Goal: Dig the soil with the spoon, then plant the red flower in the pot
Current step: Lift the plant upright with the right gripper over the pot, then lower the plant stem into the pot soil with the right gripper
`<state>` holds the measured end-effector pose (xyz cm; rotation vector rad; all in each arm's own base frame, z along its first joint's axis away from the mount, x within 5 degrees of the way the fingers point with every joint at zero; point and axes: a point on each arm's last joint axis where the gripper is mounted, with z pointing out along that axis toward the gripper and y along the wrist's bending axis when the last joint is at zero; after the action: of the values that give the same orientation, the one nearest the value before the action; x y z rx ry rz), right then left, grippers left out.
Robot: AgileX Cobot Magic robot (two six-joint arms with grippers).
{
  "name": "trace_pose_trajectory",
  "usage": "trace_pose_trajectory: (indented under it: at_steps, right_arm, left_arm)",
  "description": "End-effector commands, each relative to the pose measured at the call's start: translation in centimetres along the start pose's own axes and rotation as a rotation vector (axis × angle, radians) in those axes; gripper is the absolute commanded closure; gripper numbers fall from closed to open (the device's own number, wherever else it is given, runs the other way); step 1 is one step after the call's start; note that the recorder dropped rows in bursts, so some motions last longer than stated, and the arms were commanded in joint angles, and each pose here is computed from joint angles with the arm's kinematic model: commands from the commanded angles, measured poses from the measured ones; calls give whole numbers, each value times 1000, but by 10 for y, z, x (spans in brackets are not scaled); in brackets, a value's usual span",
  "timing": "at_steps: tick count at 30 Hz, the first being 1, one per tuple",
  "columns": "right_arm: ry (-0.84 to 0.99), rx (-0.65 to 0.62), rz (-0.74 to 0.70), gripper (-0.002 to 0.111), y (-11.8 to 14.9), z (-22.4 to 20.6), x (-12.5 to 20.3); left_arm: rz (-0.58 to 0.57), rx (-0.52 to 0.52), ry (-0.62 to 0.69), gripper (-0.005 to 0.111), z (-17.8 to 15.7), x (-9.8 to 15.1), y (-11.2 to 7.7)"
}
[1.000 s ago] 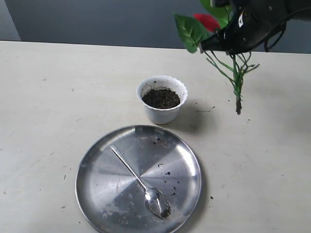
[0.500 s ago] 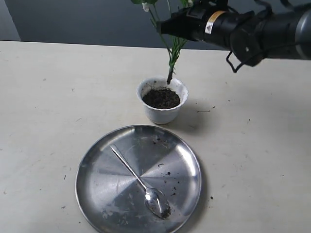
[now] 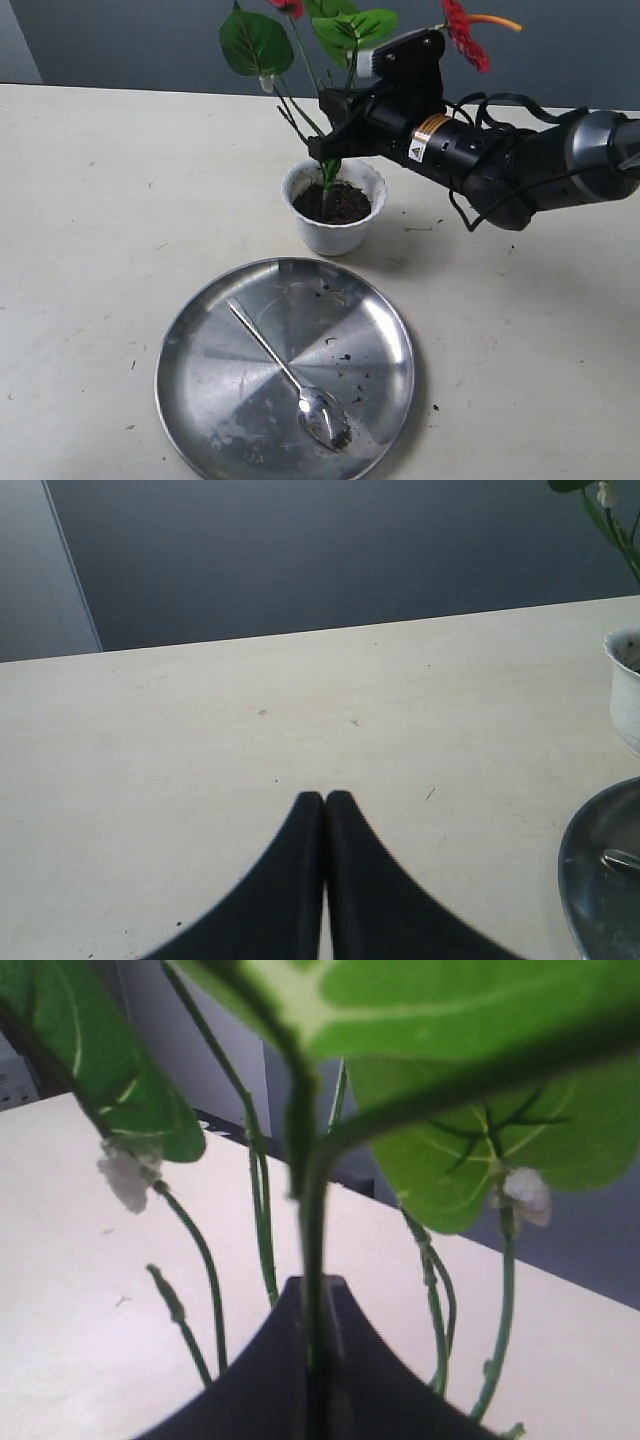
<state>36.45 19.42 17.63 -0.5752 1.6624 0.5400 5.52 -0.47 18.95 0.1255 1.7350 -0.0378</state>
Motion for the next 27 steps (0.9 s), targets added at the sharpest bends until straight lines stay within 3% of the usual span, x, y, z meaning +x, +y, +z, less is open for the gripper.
trace_pose_trajectory:
  at_steps: [1,4,14,27]
  right_arm:
    - [135,-52,-55,109,4,3,25]
    - [219,-90,-81,109,6,1,34]
    - [238,-147,-147,109,11,0,36]
    - [316,-136,-263,109,7,-1,43]
  left_arm:
    - [-3,6,-17,106,0,-2,0]
    - [-3,6,-17,106,0,-2,0]
    - [-3,6,-17,106,0,-2,0]
    - [-3,6,-17,106,0,-2,0]
